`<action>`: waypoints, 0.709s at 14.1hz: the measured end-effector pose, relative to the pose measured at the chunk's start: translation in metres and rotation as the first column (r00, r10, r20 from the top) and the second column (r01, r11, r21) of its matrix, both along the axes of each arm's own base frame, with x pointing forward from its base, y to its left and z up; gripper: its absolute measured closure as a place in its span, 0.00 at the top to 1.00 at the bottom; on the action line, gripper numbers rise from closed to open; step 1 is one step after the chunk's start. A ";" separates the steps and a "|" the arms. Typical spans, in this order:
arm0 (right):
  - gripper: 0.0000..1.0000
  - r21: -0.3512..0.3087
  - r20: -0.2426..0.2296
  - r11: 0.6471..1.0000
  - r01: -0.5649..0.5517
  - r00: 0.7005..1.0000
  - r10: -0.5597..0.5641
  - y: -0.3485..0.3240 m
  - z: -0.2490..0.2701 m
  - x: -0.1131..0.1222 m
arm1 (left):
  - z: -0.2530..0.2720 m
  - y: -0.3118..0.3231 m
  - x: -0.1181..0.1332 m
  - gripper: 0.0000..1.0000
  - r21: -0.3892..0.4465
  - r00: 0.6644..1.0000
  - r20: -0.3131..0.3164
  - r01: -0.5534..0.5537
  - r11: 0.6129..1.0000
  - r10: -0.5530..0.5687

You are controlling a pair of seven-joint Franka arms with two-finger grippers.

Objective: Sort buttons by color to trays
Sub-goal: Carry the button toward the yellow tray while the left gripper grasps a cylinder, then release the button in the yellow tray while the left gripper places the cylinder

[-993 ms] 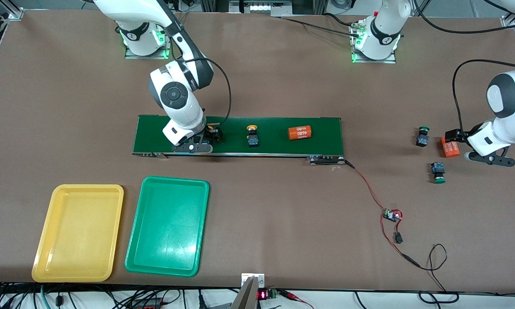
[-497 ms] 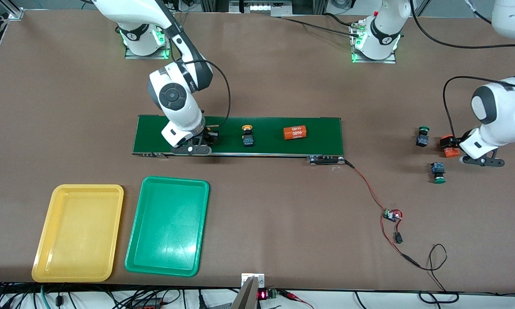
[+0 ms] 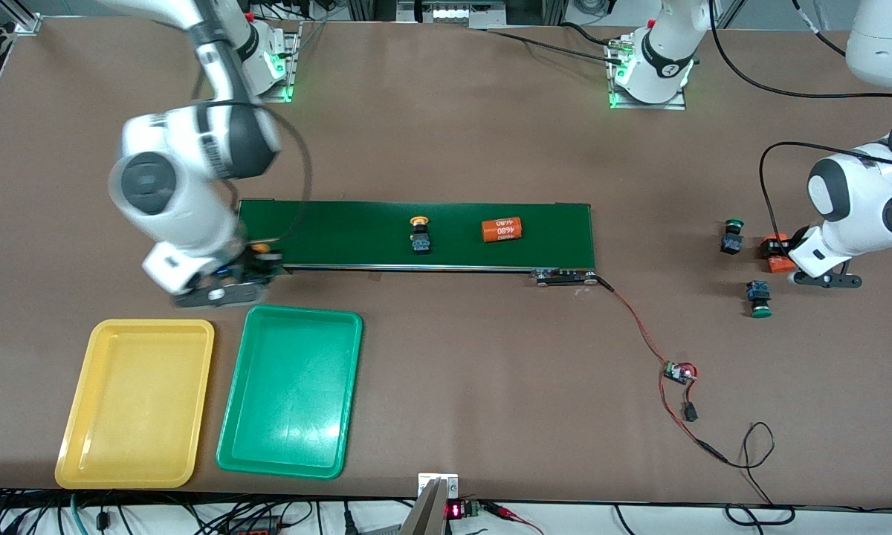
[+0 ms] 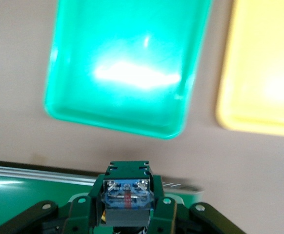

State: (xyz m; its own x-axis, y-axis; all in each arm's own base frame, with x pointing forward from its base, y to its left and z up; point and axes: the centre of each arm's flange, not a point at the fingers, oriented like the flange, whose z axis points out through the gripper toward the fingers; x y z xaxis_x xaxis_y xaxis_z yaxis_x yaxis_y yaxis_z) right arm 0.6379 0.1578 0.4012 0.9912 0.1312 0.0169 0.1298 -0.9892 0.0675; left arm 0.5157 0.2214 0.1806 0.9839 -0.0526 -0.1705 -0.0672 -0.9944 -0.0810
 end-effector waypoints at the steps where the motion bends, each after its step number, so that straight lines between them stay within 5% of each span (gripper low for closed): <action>1: 0.41 0.005 -0.006 1.000 -0.002 1.000 0.002 -0.039 -0.001 0.009 | 0.002 0.000 0.001 0.51 0.000 1.000 0.001 0.000 1.000 0.000; 6: 0.41 0.079 -0.055 0.997 -0.001 0.998 0.005 -0.160 -0.036 0.030 | 0.071 -0.027 0.032 0.51 -0.050 0.996 -0.083 0.029 0.998 -0.033; 10: 0.41 0.083 -0.021 0.996 -0.038 0.999 0.040 -0.194 -0.063 0.063 | 0.128 -0.114 0.068 0.51 -0.117 0.976 -0.129 0.163 0.980 -0.177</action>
